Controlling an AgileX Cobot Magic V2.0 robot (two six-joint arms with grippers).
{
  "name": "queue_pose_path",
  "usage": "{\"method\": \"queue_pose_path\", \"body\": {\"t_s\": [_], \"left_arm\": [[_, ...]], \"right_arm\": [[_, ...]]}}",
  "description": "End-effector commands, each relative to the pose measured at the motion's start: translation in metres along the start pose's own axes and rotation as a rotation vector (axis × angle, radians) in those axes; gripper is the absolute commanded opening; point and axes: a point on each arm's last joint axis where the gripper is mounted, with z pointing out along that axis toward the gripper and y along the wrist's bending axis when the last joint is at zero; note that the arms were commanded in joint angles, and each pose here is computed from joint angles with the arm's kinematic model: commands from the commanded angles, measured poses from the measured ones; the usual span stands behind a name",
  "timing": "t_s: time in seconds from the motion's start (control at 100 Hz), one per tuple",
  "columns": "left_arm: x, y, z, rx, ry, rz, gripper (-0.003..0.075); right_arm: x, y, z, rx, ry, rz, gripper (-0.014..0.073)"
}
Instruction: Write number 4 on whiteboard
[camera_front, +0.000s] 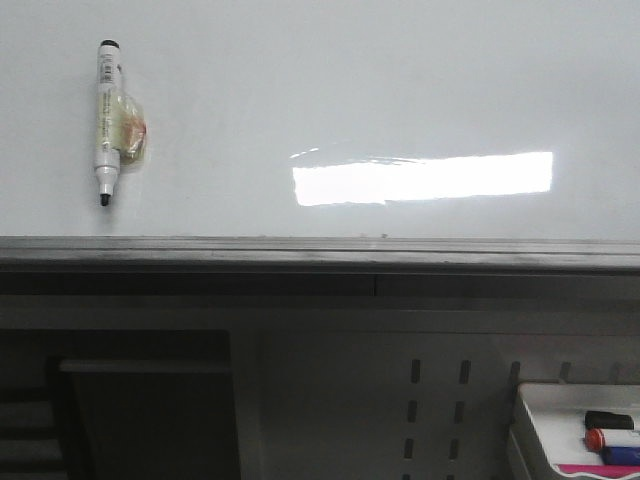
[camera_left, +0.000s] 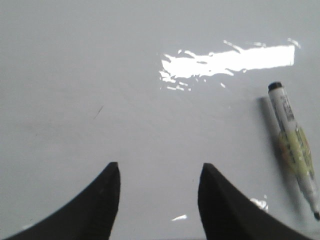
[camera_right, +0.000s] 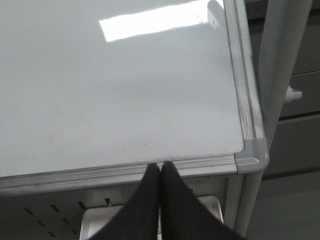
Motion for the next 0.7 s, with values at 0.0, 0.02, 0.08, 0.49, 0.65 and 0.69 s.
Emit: {"method": "queue_pose_path", "body": {"t_s": [0.0, 0.02, 0.08, 0.49, 0.65, 0.69], "left_arm": [[-0.017, -0.003, 0.014, 0.026, -0.132, -0.054, 0.0403], [-0.016, -0.005, 0.018, 0.039, -0.125, -0.040, 0.0403], [-0.012, -0.013, 0.028, 0.089, -0.102, -0.008, 0.0403], [0.016, -0.085, 0.071, 0.388, 0.008, -0.047, 0.0403], [0.023, -0.091, 0.091, 0.362, 0.032, -0.076, 0.0403], [0.026, -0.093, 0.095, 0.357, 0.049, -0.077, 0.0403]], "right_arm": [[-0.017, 0.001, -0.001, -0.002, -0.094, -0.003, -0.0064], [-0.017, 0.001, -0.001, -0.002, -0.094, -0.003, -0.0064], [-0.017, 0.001, -0.001, -0.002, -0.094, -0.003, -0.0064], [-0.017, 0.001, -0.001, -0.002, -0.092, -0.003, -0.0064], [-0.017, 0.001, -0.001, -0.002, -0.093, -0.003, -0.0064], [-0.017, 0.001, -0.001, -0.002, -0.093, -0.003, -0.0064]]}}
